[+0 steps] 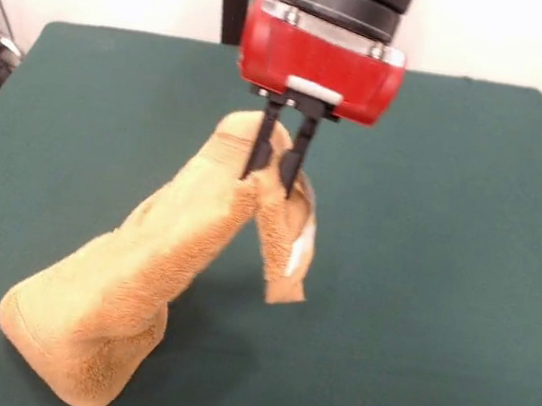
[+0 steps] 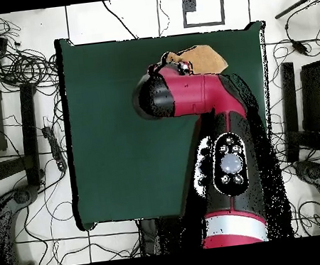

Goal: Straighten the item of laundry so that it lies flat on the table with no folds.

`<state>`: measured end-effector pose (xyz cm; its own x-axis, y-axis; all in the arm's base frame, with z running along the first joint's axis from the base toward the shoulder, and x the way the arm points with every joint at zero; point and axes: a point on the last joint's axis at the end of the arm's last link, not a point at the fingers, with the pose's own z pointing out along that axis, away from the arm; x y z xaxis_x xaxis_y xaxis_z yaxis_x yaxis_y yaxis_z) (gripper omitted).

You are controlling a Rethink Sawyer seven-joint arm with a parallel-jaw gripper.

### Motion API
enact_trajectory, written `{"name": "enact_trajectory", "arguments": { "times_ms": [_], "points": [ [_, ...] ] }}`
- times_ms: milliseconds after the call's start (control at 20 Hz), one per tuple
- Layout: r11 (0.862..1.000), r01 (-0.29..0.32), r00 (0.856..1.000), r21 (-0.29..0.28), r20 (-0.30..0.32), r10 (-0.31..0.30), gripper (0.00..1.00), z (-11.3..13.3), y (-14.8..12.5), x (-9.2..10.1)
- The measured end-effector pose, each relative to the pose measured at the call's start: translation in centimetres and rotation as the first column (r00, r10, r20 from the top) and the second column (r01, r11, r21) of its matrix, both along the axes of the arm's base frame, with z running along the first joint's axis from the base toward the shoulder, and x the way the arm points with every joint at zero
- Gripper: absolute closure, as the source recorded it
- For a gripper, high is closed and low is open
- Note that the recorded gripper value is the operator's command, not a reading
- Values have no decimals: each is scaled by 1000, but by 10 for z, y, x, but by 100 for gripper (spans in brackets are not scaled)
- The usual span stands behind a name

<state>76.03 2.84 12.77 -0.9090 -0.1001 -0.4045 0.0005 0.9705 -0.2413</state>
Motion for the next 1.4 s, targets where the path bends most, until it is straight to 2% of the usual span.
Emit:
{"name": "enact_trajectory", "arguments": {
  "times_ms": [200,450,800,1250,1400],
  "points": [
    [999,20,1000,36,-19,-19,100,-7,14,-8],
    [995,64,997,79,-46,-61,100,-13,18,-17],
    [984,116,991,134,-76,-106,100,-10,34,-31],
    [972,136,988,192,-95,-119,100,-4,100,-47],
    [962,163,984,221,-107,-142,100,-5,134,-58]
  ]
}}
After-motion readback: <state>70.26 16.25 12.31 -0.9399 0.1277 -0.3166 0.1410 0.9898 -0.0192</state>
